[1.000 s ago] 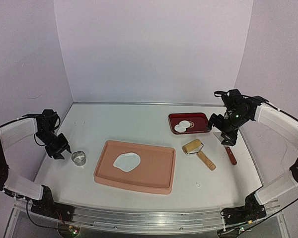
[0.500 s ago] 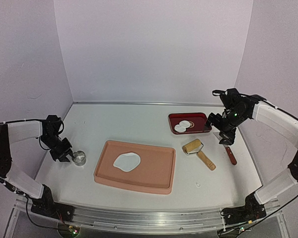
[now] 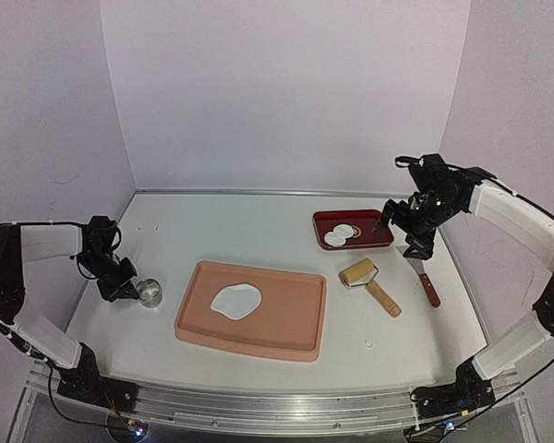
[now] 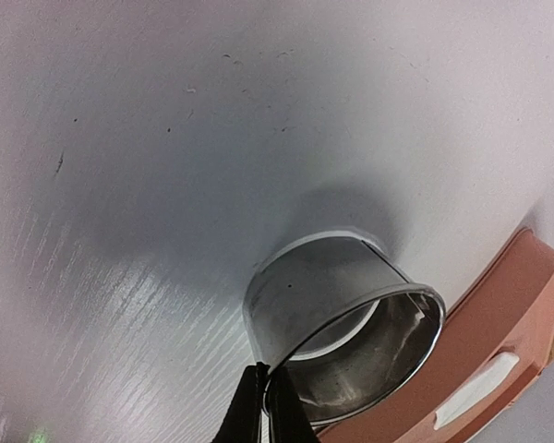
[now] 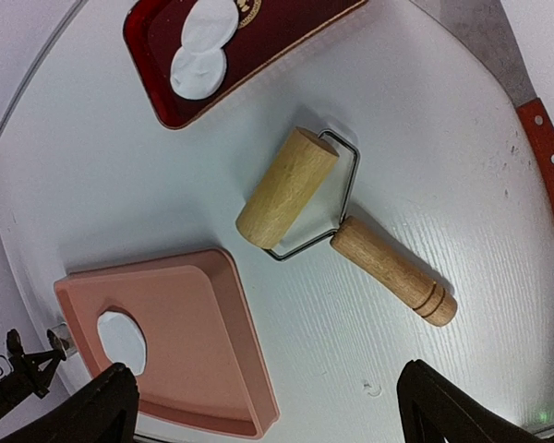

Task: Roll out the dumpling wrappers from the dough

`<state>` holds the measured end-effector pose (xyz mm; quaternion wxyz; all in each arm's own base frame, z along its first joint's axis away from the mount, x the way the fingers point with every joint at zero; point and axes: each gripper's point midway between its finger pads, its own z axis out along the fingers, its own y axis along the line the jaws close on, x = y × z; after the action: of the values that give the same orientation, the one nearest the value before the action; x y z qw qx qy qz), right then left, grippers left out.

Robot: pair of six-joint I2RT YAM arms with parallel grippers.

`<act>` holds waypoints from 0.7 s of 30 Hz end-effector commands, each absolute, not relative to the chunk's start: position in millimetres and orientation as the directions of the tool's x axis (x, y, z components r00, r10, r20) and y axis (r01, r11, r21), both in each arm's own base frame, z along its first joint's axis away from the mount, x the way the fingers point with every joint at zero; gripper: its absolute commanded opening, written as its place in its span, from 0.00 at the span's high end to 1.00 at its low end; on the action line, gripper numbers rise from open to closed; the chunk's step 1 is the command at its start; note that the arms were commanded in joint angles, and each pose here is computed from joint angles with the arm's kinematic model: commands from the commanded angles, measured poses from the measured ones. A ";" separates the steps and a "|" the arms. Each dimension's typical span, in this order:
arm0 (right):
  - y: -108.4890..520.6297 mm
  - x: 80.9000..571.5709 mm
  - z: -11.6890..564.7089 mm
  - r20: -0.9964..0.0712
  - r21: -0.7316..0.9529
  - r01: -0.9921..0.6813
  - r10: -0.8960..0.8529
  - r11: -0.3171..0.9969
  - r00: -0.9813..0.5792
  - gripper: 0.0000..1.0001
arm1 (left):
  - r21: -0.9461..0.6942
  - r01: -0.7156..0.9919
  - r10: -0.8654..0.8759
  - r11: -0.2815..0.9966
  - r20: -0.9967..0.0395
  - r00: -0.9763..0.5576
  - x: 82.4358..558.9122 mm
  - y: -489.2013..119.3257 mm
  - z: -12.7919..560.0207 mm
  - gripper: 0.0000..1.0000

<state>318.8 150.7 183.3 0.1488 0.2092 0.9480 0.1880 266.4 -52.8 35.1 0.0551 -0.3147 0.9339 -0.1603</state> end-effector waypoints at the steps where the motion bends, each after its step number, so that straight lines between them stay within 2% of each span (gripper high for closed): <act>1: 178.7 324.8 206.0 -0.246 0.449 0.208 0.344 0.869 -0.906 0.02 | -0.398 -0.498 -0.565 0.771 -0.067 -0.822 288.3 -56.8 68.1 1.00; 8: 278.3 309.2 227.0 -0.292 0.465 -0.044 0.106 0.884 -0.951 0.03 | -0.494 -0.350 -0.463 0.796 -0.122 -0.878 306.9 -78.8 121.5 1.00; 14: 377.0 283.7 238.2 -0.305 0.512 -0.233 -0.078 0.827 -0.949 0.09 | -0.463 -0.218 -0.321 0.859 -0.155 -0.934 318.0 -126.8 147.8 1.00; 18: 417.3 274.3 241.1 -0.296 0.559 -0.271 -0.116 0.784 -0.948 0.13 | -0.491 -0.169 -0.280 0.855 -0.162 -0.946 325.9 -157.0 162.7 1.00; 21: 445.7 265.7 237.0 -0.270 0.603 -0.281 -0.140 0.746 -0.953 0.21 | -0.525 -0.137 -0.255 0.840 -0.160 -0.954 330.1 -175.3 169.1 1.00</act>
<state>271.2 414.3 228.9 0.1158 -0.1034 0.9414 0.2993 324.7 -158.3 153.4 0.1139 -0.1133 0.9568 -0.2424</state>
